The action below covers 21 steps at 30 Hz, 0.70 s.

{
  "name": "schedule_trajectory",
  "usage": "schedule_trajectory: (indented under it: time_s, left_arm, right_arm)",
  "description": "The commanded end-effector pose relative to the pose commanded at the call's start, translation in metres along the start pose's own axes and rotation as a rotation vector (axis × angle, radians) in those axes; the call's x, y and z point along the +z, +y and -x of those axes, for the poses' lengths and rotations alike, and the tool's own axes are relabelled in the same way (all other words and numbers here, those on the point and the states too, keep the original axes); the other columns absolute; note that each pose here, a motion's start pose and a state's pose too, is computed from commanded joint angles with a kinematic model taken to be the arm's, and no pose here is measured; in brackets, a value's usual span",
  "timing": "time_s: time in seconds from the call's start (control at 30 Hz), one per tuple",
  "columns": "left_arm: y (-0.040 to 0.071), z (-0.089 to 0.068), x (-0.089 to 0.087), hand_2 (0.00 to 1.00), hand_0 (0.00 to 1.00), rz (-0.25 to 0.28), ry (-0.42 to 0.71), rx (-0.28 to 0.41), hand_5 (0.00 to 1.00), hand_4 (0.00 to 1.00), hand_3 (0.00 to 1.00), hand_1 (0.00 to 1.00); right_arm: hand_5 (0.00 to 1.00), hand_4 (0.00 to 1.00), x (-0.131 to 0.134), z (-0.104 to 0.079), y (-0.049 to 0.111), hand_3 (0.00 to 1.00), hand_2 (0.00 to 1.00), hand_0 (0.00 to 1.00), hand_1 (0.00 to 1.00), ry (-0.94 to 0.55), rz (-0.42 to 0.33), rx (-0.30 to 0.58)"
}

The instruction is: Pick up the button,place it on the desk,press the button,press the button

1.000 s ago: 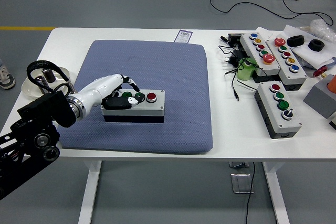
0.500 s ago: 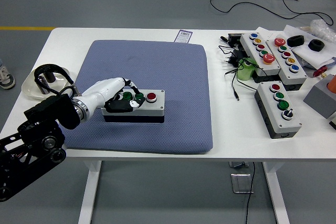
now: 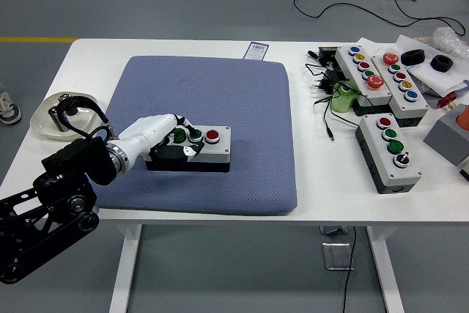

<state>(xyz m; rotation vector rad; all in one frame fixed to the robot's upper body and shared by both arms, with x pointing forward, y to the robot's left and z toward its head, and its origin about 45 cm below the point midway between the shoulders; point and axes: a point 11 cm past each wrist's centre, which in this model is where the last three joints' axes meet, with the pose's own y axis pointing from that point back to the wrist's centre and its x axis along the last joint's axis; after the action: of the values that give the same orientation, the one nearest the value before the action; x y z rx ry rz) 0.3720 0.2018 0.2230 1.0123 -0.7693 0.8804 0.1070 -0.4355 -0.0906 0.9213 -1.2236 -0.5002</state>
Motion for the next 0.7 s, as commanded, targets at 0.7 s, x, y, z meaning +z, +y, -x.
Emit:
schedule_trajectory:
  time_s: [0.7]
  left_arm:
    - [-0.006,0.001,0.038,0.010,0.002,0.099,0.059,0.028,0.745,0.655,0.718,0.002]
  right_arm:
    - [0.173,0.310,0.000,0.000,0.000,0.624,0.674,0.673,0.658,0.002,0.000,0.000]
